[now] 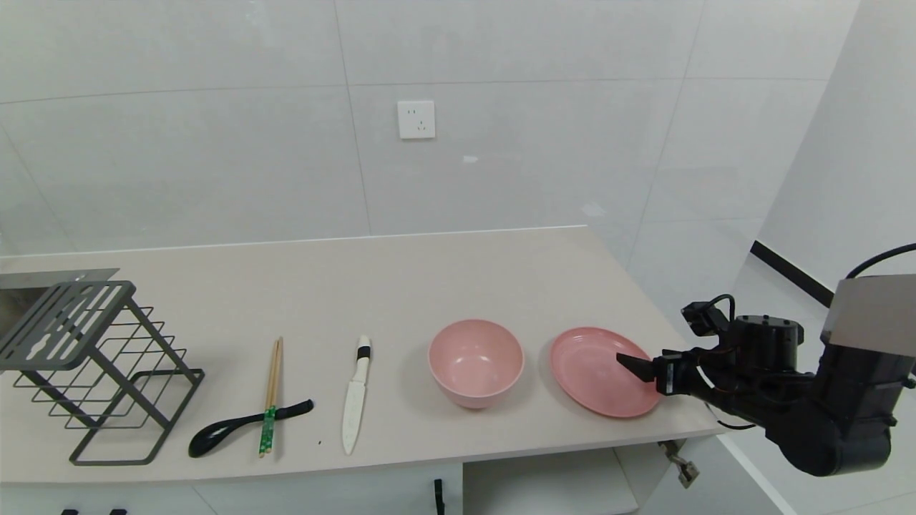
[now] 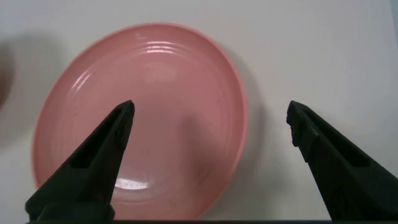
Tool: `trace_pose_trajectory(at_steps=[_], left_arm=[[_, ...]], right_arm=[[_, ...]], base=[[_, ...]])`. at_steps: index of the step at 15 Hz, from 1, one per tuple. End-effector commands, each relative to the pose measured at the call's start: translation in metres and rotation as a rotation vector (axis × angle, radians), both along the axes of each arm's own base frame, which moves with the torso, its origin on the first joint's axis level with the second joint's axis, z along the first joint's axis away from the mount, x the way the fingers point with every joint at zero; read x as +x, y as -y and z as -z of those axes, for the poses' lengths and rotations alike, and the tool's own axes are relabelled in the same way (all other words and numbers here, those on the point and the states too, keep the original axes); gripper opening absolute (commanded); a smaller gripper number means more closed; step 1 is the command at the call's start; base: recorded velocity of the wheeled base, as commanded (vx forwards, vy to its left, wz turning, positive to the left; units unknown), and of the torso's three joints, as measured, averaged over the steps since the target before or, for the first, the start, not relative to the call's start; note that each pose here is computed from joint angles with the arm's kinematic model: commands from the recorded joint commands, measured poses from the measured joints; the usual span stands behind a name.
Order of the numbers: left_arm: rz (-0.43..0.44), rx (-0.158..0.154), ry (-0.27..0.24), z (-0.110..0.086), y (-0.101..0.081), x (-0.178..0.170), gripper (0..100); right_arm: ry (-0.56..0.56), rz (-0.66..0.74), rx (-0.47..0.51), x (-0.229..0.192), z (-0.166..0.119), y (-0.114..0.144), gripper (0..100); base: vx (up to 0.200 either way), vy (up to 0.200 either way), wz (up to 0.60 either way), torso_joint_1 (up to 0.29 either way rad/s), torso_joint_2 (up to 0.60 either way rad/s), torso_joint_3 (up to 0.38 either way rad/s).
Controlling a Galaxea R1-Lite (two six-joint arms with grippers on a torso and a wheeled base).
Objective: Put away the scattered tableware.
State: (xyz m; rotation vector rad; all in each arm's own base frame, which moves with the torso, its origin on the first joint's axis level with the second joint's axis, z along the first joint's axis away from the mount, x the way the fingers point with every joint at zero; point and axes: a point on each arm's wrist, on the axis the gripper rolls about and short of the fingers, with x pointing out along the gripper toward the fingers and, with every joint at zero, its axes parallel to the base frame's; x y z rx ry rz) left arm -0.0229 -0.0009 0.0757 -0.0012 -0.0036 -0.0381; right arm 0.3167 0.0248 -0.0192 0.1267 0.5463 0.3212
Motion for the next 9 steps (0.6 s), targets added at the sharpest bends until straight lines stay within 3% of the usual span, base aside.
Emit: trace_pose_trajectory(at_steps=[1, 9], left_arm=[[-0.001, 0.0, -0.001, 0.0, 0.0, 0.0, 100], [0.0, 0.0, -0.001, 0.0, 0.0, 0.0, 100]], right_arm=[[-0.027, -0.001, -0.002, 0.002, 0.012, -0.001, 100], [-0.044, -0.067, -0.008, 0.001, 0.02, -0.021, 100]], base=[[0.0, 0.0, 0.0, 0.0, 0.0, 0.0], [0.0, 0.0, 0.0, 0.0, 0.0, 0.0]])
